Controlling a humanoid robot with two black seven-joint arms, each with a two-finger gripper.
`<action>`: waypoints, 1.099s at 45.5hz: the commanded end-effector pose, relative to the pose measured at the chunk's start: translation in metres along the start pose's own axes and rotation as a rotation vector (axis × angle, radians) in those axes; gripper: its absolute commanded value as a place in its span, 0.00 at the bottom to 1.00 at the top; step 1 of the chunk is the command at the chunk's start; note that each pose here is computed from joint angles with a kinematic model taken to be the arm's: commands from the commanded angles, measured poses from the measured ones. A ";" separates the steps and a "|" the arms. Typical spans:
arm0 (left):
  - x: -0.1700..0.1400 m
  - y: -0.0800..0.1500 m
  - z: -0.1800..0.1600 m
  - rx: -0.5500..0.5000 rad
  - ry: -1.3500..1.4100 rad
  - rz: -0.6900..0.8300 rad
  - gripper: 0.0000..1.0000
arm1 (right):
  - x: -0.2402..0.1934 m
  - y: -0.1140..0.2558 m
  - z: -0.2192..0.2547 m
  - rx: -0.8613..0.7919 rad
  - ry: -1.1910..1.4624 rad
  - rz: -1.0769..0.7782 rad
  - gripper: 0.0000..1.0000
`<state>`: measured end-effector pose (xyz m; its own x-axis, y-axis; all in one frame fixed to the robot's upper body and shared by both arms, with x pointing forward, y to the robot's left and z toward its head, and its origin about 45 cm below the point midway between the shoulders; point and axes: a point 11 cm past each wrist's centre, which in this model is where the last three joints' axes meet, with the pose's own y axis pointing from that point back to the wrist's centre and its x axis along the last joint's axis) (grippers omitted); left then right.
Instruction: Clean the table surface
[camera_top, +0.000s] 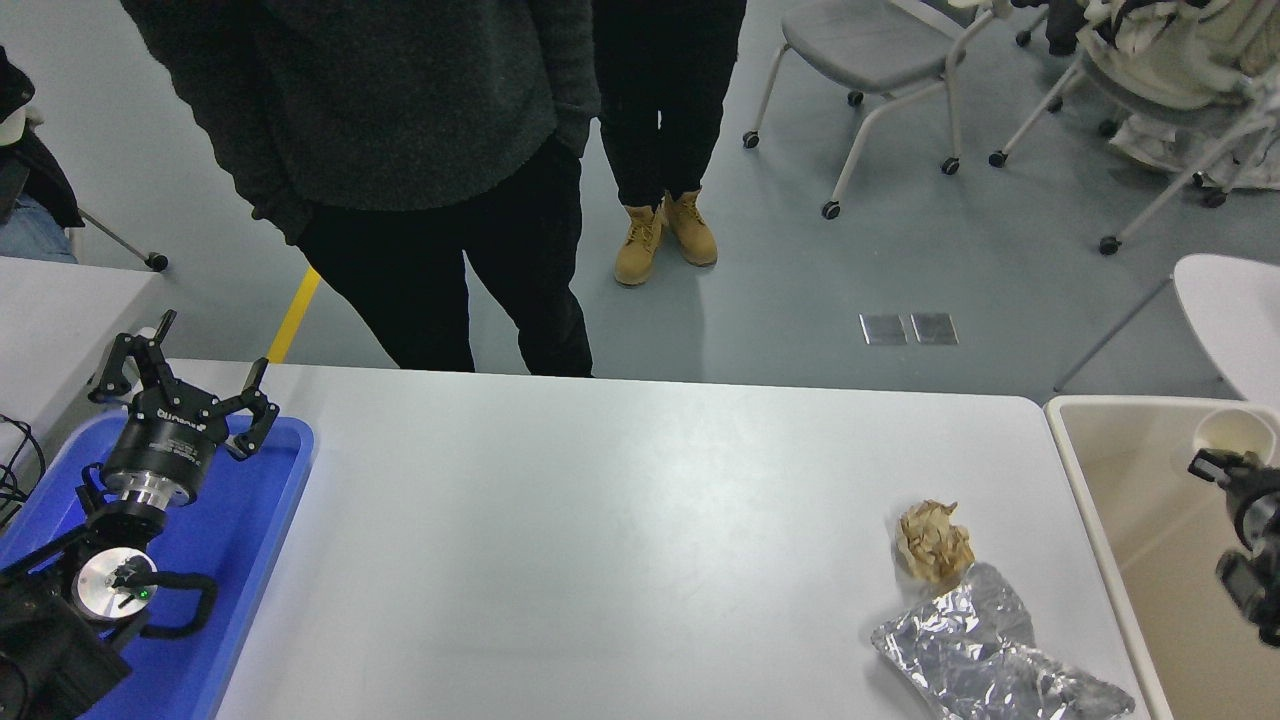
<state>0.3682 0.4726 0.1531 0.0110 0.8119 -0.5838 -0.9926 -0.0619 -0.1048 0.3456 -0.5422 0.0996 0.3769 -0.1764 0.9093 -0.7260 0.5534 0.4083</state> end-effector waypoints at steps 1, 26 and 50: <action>0.000 0.000 0.000 0.001 0.000 0.000 1.00 | -0.031 0.009 0.001 -0.055 -0.011 -0.018 0.00; 0.000 0.000 0.000 0.000 -0.001 0.001 1.00 | -0.034 0.010 0.005 -0.082 -0.076 -0.024 1.00; 0.000 0.000 0.000 0.000 -0.001 0.001 1.00 | 0.042 -0.007 0.023 -0.118 -0.318 0.086 1.00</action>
<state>0.3682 0.4727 0.1529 0.0105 0.8123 -0.5832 -0.9926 -0.0620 -0.1042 0.3395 -0.5562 0.1077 0.1985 -0.3171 0.9274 -0.6613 0.6551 0.3655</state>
